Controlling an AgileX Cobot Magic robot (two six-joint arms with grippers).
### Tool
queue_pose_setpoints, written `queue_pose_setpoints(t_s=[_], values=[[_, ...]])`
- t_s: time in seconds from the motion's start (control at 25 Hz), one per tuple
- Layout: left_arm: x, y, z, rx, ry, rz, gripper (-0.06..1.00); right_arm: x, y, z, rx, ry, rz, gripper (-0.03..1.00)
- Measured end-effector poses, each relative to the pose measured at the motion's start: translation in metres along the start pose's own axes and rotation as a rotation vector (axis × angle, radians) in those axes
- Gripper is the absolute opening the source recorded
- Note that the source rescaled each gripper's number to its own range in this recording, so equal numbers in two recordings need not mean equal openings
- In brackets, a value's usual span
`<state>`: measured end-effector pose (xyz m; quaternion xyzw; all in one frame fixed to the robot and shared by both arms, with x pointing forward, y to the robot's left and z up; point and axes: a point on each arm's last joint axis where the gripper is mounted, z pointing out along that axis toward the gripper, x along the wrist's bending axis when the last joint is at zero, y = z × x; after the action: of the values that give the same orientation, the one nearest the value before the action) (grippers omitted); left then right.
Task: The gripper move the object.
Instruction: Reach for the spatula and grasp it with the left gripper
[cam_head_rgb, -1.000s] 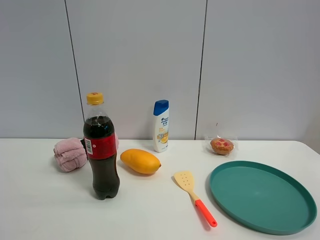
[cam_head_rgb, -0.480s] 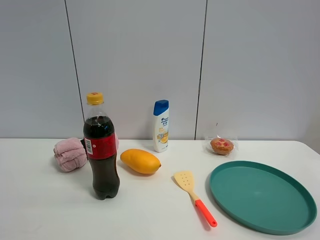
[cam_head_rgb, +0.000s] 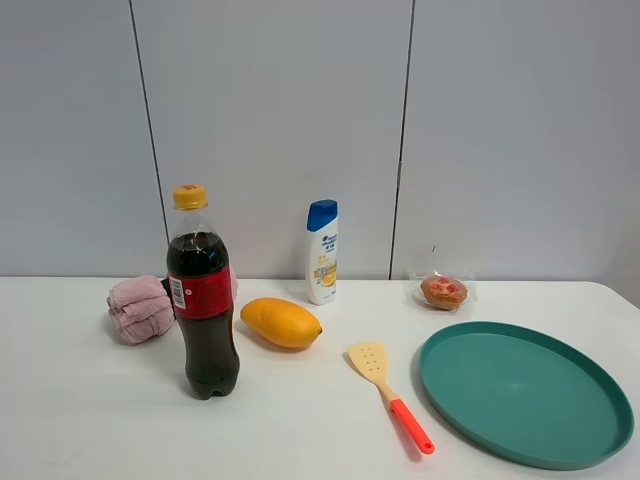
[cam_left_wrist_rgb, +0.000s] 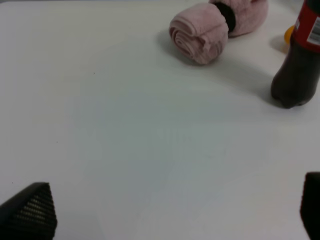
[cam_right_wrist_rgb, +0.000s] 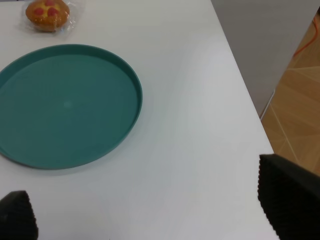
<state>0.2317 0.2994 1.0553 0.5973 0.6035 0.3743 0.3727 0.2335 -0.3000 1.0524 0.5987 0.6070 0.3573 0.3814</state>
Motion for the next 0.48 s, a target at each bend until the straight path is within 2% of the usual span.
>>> queue_pose_setpoints(t_s=[0.28,0.48], values=[[-0.003,0.002,-0.002,-0.014,-0.028,-0.016,1.0,0.0,0.0,0.0,0.0,0.0,0.0,1.0],[-0.004,0.028,-0.012,-0.061,-0.044,-0.022,1.0,0.0,0.0,0.0,0.0,0.0,0.0,1.0]])
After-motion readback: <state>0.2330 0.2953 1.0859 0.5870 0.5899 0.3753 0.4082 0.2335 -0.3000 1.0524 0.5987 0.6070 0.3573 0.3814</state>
